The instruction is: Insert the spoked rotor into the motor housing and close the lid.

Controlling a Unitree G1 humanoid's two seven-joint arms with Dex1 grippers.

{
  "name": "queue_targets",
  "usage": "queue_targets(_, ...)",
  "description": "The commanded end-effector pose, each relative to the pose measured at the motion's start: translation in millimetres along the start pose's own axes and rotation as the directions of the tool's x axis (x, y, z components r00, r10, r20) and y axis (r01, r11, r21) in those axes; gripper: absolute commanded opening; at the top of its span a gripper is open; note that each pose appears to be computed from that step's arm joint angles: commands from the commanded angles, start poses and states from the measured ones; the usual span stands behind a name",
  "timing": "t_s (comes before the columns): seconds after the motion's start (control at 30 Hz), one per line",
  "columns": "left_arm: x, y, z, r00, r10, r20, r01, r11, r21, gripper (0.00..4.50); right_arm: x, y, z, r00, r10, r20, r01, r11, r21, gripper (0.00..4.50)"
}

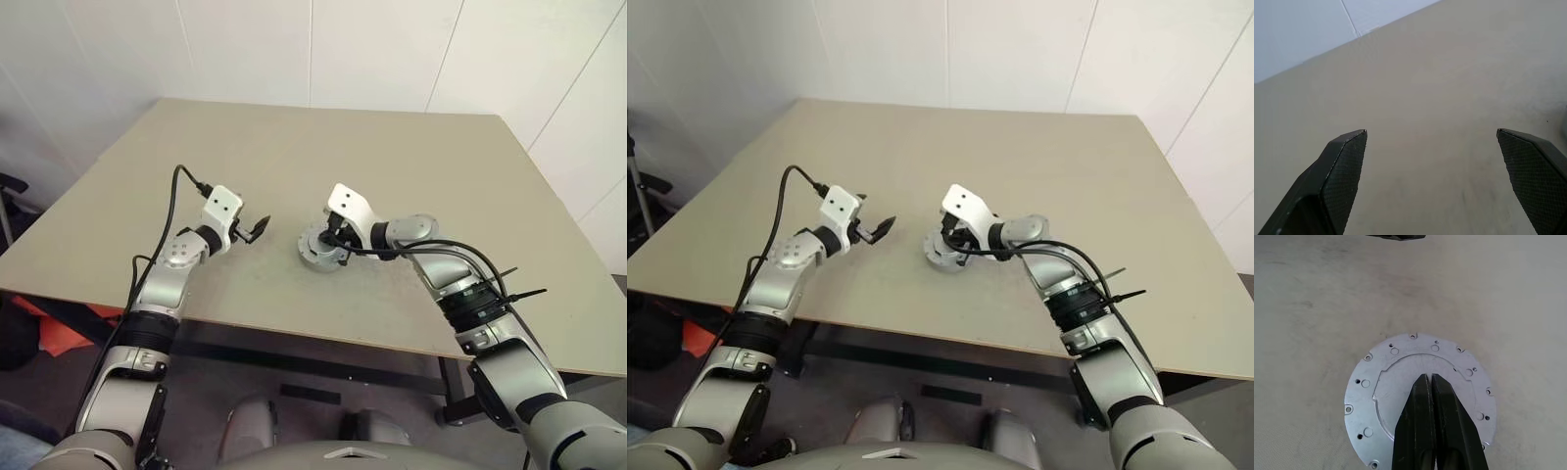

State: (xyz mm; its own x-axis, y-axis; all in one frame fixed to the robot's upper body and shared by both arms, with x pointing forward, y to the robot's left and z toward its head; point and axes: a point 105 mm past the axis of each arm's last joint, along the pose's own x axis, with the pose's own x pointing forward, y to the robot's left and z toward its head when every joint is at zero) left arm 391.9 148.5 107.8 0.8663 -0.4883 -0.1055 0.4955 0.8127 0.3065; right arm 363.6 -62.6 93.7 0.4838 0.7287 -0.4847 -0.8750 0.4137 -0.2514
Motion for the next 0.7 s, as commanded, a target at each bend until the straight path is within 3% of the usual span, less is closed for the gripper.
queue_targets(0.03,0,11,15,0.998,0.037,0.053,-0.038,0.999,0.022,4.5,0,-4,-4,0.999,-0.04,0.024,0.039,0.999,0.028,0.01)
queue_targets(0.27,0,13,15,0.997,0.046,0.054,-0.047,0.999,0.022,4.5,-7,-20,12,0.981,-0.127,0.15,0.122,0.992,0.042,0.01)
queue_targets(0.37,0,11,15,0.998,0.034,0.055,-0.035,0.999,0.017,4.5,-17,-25,32,0.96,-0.118,0.255,0.098,0.991,0.093,0.01)
queue_targets(0.5,-1,11,14,0.998,0.024,0.054,-0.025,1.0,0.012,4.5,-22,-23,35,0.948,-0.107,0.301,0.085,0.993,0.086,0.01)
queue_targets(0.7,0,12,15,0.999,0.016,0.051,-0.017,1.0,0.021,4.5,-19,-7,20,0.958,-0.042,0.285,0.021,0.997,0.078,1.55)
